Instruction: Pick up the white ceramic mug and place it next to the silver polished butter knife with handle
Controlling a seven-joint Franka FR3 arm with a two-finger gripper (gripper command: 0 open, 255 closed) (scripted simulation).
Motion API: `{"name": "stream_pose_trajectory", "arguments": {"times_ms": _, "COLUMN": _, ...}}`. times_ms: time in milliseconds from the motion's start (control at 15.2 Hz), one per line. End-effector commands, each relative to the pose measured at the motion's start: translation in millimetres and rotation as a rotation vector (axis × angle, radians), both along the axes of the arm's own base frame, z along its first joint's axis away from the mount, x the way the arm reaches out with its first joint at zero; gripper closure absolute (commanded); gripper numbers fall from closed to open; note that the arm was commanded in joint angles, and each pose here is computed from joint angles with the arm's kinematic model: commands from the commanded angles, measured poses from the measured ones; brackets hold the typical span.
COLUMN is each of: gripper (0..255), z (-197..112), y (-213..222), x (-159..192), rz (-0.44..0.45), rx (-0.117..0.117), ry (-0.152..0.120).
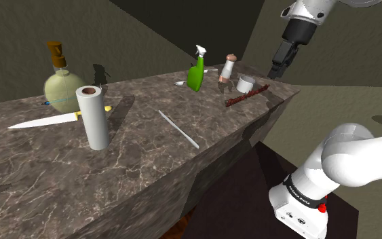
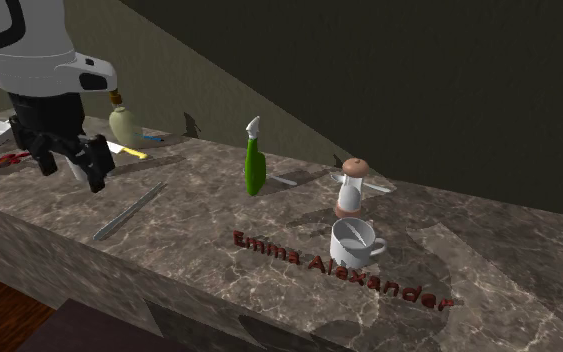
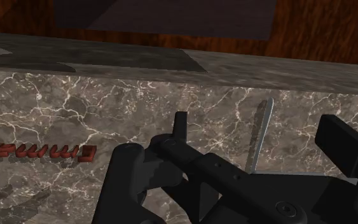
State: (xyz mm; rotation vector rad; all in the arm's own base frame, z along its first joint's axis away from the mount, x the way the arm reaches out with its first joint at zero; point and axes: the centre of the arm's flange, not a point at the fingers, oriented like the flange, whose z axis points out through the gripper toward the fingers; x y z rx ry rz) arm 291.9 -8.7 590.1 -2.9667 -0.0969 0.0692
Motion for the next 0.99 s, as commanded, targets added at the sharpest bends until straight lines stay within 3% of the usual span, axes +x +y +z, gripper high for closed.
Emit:
{"name": "stream_pose_trajectory", "arguments": {"times_ms": 0, "gripper": 0, "z": 0, "y": 0, "x": 0, "rz": 0.0, "rx": 0.0, "ry": 0.0}}
{"name": "stream_pose_trajectory", "arguments": {"times_ms": 924, "gripper": 0, "z": -85, "y": -122, "x": 88, "rz": -0.04, "rx": -0.078, "ry": -0.031}}
